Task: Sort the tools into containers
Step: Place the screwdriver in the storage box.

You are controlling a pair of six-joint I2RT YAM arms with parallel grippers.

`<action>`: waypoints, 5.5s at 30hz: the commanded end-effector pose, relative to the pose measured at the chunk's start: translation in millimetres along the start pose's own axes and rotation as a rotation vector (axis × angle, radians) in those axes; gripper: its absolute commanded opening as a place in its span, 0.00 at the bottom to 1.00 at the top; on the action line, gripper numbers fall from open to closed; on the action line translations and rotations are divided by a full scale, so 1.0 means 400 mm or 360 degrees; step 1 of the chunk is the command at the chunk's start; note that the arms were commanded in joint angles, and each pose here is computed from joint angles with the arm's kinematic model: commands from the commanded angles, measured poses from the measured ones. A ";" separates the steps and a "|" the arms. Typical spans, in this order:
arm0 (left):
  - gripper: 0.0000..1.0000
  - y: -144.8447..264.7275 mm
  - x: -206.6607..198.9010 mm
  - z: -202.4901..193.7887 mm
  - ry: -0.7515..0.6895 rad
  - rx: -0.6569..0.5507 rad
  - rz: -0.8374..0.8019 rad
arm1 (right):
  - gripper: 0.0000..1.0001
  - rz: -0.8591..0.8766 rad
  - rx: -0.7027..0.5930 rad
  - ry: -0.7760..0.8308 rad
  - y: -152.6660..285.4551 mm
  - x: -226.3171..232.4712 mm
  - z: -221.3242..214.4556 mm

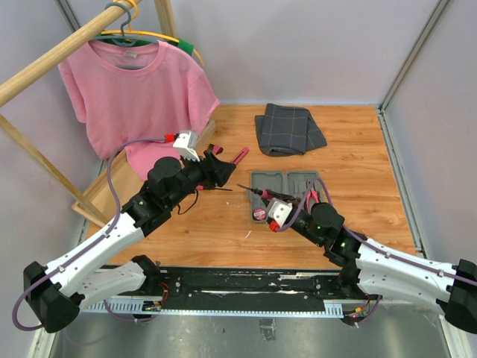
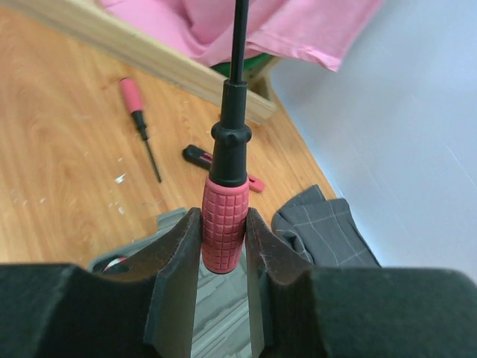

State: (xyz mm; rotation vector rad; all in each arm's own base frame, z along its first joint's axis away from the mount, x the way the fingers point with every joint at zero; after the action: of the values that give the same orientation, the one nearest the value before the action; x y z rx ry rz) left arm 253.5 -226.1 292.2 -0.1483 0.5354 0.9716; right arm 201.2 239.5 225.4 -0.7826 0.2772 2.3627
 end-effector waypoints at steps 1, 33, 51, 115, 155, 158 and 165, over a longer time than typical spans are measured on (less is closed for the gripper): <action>0.65 0.006 -0.037 0.037 -0.0061 -0.0042 -0.0108 | 0.04 0.0293 -0.0070 0.0305 0.002 0.076 0.037; 0.56 0.045 -0.127 -0.265 -0.0561 0.0953 -0.0468 | 0.02 0.0438 0.0411 0.1179 0.101 0.061 -0.091; 0.53 0.036 -0.174 -0.364 -0.0650 0.1215 -0.0599 | 0.03 0.0426 0.0340 0.1201 0.086 0.065 -0.074; 0.00 0.044 -0.086 -0.076 -0.0451 0.0066 -0.0076 | 0.58 -0.0429 -0.0045 -0.0658 0.076 -0.098 0.145; 0.00 0.044 -0.186 -0.121 -0.0386 0.0022 -0.0556 | 0.42 -0.0352 -0.0676 -0.2465 -0.098 -0.127 0.223; 0.00 0.044 -0.189 -0.122 -0.0384 0.0024 -0.0564 | 0.36 -0.0334 -0.0665 -0.2483 -0.101 -0.119 0.218; 0.05 0.040 -0.190 -0.124 -0.0372 0.0032 -0.0562 | 0.16 -0.0297 -0.0650 -0.2472 -0.103 -0.113 0.208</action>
State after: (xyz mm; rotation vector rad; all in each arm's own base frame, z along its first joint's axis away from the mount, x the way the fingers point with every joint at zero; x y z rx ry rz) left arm 188.2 -287.6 279.2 -0.0622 0.2967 0.6488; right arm 216.8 282.7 315.5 0.9187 -0.8438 2.1341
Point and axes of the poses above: each gripper's point midway between its finger pads, its own y axis back along the fingers, its own x axis along the line the jaws close on, z = x × y, the point moved 2 cm from there along y, back along the fingers
